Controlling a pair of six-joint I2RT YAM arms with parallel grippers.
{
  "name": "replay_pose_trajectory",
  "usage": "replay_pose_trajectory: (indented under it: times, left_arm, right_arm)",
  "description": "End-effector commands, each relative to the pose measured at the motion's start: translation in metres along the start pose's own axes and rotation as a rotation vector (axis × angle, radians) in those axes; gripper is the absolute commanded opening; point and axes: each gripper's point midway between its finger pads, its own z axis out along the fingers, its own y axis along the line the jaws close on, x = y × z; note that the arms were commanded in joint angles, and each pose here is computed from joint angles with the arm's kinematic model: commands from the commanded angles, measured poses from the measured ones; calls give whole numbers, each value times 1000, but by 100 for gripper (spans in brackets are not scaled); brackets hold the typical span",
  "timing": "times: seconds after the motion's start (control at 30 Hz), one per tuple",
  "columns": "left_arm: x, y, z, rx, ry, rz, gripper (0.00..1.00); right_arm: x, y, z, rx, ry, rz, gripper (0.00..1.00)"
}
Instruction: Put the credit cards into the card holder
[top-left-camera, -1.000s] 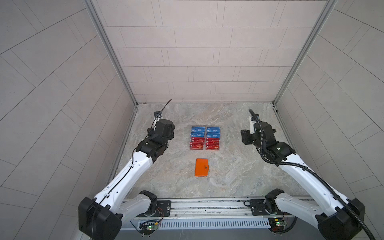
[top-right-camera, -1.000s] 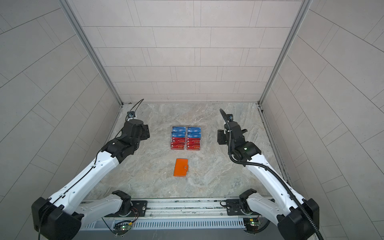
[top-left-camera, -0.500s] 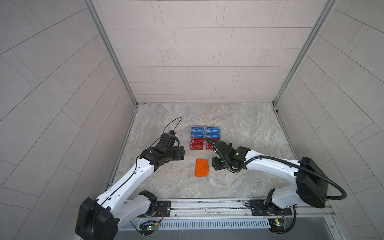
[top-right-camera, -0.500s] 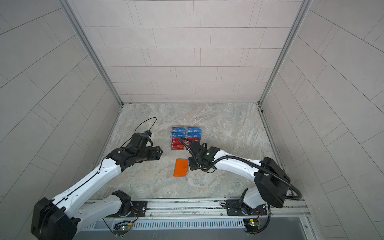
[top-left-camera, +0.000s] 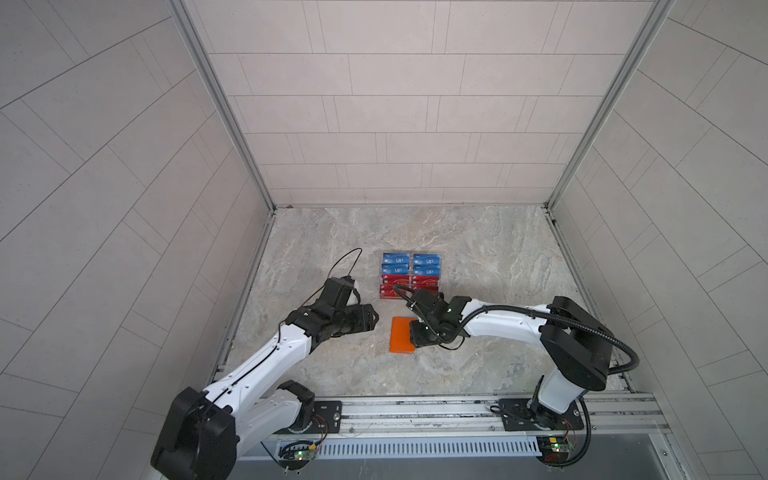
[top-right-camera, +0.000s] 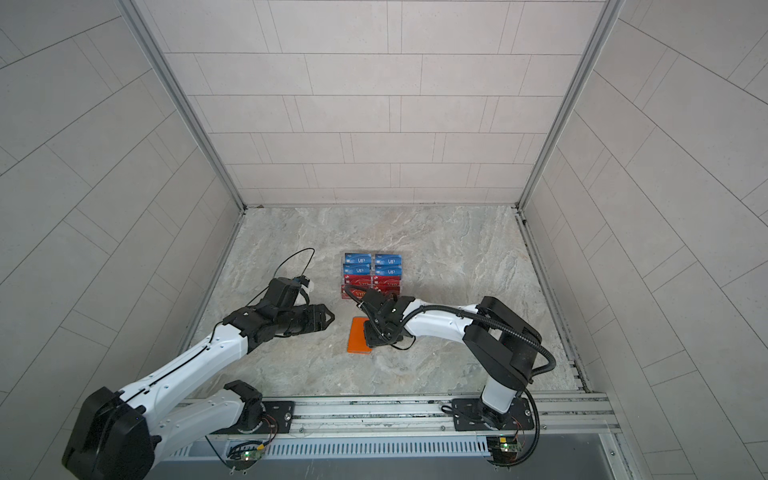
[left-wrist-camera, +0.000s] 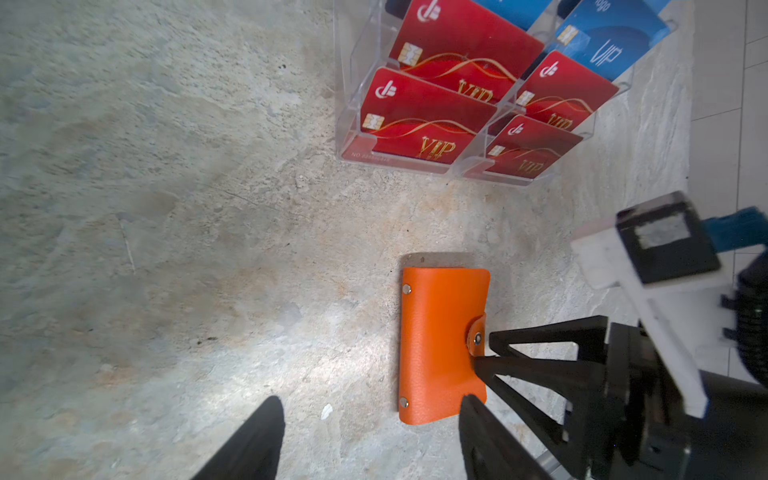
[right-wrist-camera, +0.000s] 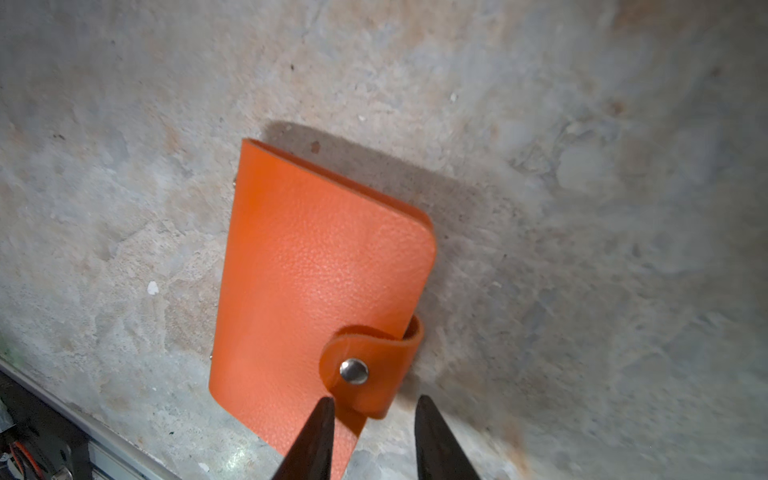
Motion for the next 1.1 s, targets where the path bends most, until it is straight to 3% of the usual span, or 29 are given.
replay_pose_trajectory:
  times: [0.0, 0.33, 0.73, 1.07]
  left_arm:
    - [2, -4, 8, 27, 12, -12, 71]
    - [17, -13, 27, 26, 86, -16, 71]
    - [31, -25, 59, 78, 130, -80, 70]
    - [37, -32, 84, 110, 157, -127, 57]
  right_arm:
    - [-6, -1, 5, 17, -17, 30, 35]
    - [-9, -29, 16, 79, -7, 30, 23]
    - [12, -62, 39, -15, 75, 220, 11]
    - [16, -77, 44, -13, 102, 259, 9]
